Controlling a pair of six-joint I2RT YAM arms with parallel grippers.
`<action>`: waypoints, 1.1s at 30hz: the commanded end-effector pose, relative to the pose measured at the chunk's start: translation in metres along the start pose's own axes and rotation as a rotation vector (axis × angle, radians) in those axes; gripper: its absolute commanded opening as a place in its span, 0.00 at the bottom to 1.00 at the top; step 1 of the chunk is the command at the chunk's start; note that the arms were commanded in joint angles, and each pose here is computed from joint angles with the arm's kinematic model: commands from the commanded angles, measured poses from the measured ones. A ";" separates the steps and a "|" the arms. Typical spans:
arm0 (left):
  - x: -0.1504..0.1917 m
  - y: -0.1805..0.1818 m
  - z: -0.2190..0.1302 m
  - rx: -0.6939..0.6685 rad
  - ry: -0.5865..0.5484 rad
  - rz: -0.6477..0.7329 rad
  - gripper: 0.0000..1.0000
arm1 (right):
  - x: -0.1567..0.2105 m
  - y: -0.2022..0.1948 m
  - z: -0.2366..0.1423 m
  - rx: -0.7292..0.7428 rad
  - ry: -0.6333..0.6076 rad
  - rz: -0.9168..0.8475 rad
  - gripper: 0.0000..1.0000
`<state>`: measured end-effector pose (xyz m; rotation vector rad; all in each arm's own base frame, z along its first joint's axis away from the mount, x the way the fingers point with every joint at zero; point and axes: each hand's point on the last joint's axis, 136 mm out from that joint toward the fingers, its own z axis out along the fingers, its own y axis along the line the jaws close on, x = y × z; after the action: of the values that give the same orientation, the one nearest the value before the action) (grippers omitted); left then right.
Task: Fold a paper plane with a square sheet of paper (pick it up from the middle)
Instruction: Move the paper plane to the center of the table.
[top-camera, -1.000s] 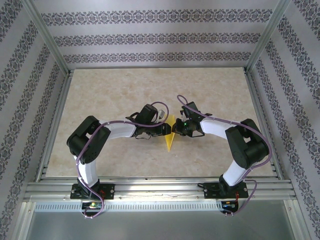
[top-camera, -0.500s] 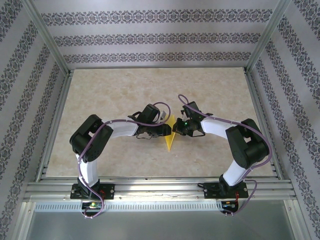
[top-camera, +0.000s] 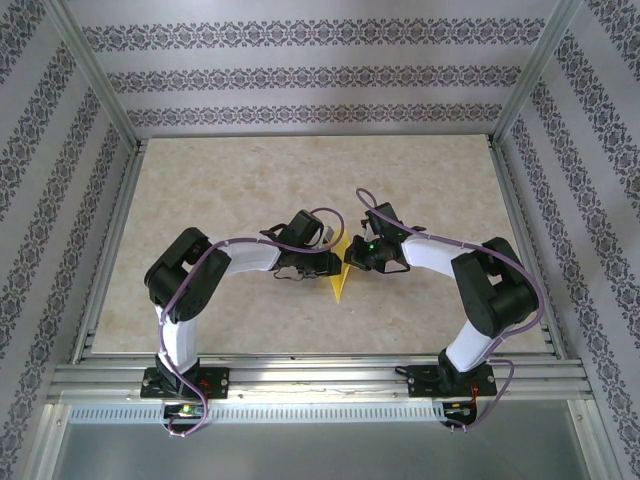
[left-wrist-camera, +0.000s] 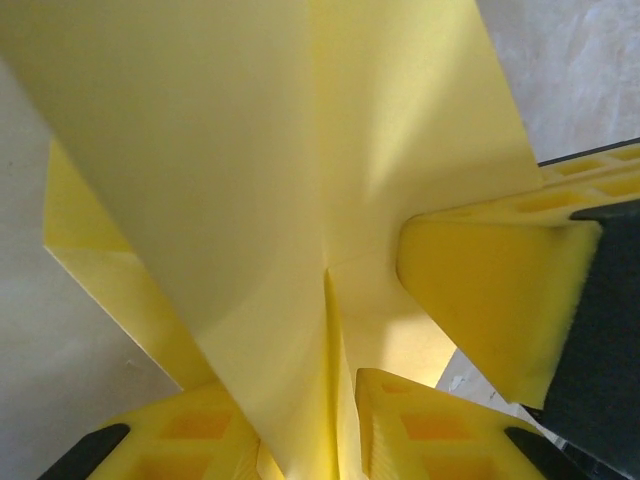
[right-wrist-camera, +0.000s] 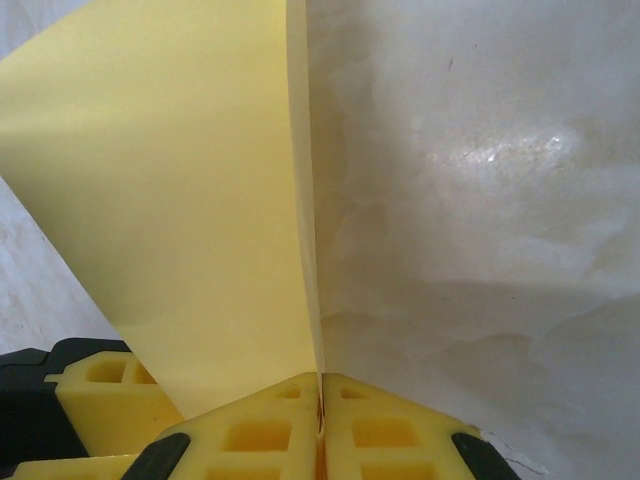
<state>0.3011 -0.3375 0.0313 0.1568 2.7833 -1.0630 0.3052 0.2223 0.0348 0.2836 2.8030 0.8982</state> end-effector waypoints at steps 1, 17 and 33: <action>0.003 -0.003 0.003 -0.018 0.020 0.030 0.26 | 0.001 -0.001 -0.002 -0.015 0.002 0.016 0.09; 0.005 -0.006 0.011 -0.001 0.049 0.027 0.21 | 0.002 -0.001 -0.003 -0.025 0.002 0.022 0.09; -0.001 0.006 -0.030 -0.166 -0.033 0.059 0.05 | -0.014 0.020 -0.036 -0.122 -0.070 -0.002 0.36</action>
<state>0.3019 -0.3337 0.0322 0.1759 2.8095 -0.9609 0.3091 0.2180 0.0540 0.3154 2.7437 0.9822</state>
